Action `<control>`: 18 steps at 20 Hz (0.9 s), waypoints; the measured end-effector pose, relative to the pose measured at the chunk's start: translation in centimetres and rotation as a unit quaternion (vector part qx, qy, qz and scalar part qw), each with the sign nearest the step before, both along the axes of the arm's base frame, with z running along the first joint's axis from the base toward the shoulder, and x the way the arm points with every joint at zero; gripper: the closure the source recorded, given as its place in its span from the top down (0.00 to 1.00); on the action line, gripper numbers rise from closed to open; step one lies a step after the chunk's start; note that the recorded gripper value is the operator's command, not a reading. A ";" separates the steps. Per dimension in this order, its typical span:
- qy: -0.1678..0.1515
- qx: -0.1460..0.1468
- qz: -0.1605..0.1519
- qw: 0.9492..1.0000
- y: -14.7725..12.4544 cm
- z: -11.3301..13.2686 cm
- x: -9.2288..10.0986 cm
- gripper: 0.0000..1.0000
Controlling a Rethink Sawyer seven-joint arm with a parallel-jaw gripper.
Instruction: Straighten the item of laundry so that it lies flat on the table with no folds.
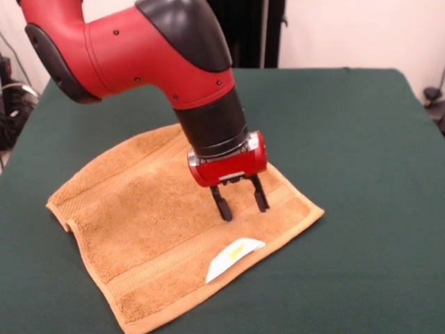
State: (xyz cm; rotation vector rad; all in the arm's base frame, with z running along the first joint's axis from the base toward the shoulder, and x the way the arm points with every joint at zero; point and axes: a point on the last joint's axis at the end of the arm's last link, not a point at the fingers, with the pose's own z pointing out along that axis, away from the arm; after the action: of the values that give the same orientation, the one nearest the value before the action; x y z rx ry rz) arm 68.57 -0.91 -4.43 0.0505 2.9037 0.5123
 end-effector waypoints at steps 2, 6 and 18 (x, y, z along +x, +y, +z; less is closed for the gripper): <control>-0.007 0.034 -0.029 0.999 0.0 0.0 0.5 1.00; -0.016 0.099 -0.077 0.992 0.3 -0.1 1.2 1.00; 0.004 0.235 -0.113 0.965 5.0 0.6 -0.5 1.00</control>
State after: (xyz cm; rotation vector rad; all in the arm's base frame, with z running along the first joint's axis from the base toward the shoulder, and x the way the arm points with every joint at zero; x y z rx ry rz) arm 68.05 4.06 -3.82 0.4424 2.6660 1.1390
